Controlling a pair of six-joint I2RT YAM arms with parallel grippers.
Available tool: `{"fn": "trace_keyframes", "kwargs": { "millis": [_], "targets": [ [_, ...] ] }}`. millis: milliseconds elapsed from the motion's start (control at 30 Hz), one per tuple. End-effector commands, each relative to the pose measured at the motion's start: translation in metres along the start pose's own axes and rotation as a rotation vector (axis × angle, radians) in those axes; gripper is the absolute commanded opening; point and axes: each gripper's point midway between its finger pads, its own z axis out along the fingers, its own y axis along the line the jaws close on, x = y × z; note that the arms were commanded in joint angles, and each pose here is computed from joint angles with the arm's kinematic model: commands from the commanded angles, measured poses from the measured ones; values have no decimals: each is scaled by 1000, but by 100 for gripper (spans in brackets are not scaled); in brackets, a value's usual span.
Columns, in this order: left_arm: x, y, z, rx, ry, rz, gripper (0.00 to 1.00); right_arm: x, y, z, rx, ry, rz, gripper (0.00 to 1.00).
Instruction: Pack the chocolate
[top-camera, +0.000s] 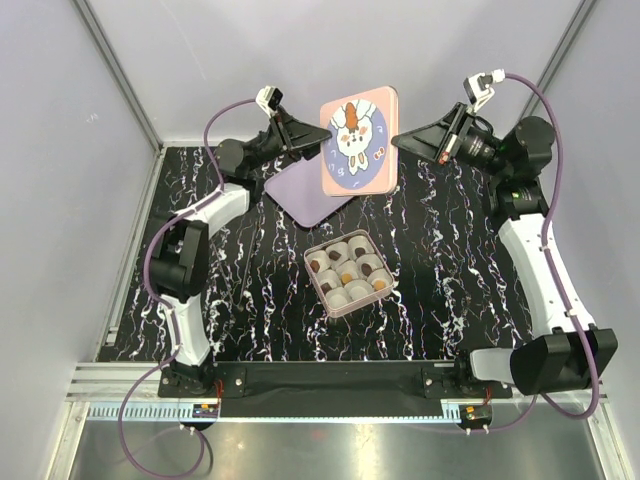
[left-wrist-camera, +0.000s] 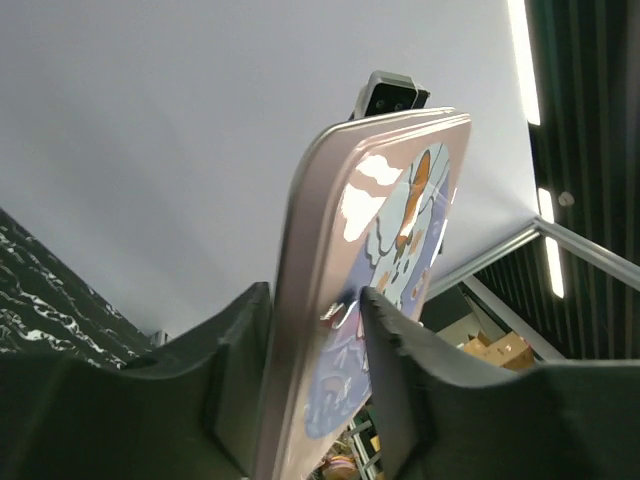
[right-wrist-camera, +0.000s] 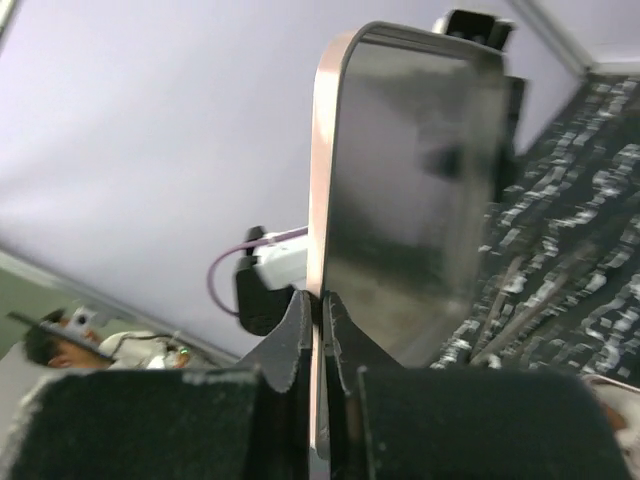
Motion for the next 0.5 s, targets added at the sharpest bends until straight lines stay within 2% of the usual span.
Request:
{"fn": "trace_keyframes", "kwargs": {
  "millis": [0,33,167,267,467],
  "targets": [
    [37,-57,-7,237,99,290,42,11,-81,-8,240,-5,20,7],
    [36,-51,-8,230,95,286,41,17,-91,-10,271,7,54,13],
    [36,-30,-11,191,94,257,34,24,-123,-17,379,19,61,23],
    [38,-12,-14,144,105,240,31,31,-149,-26,483,23,60,25],
    [48,24,-24,38,118,200,27,49,-178,-30,498,25,129,33]
  ]
}}
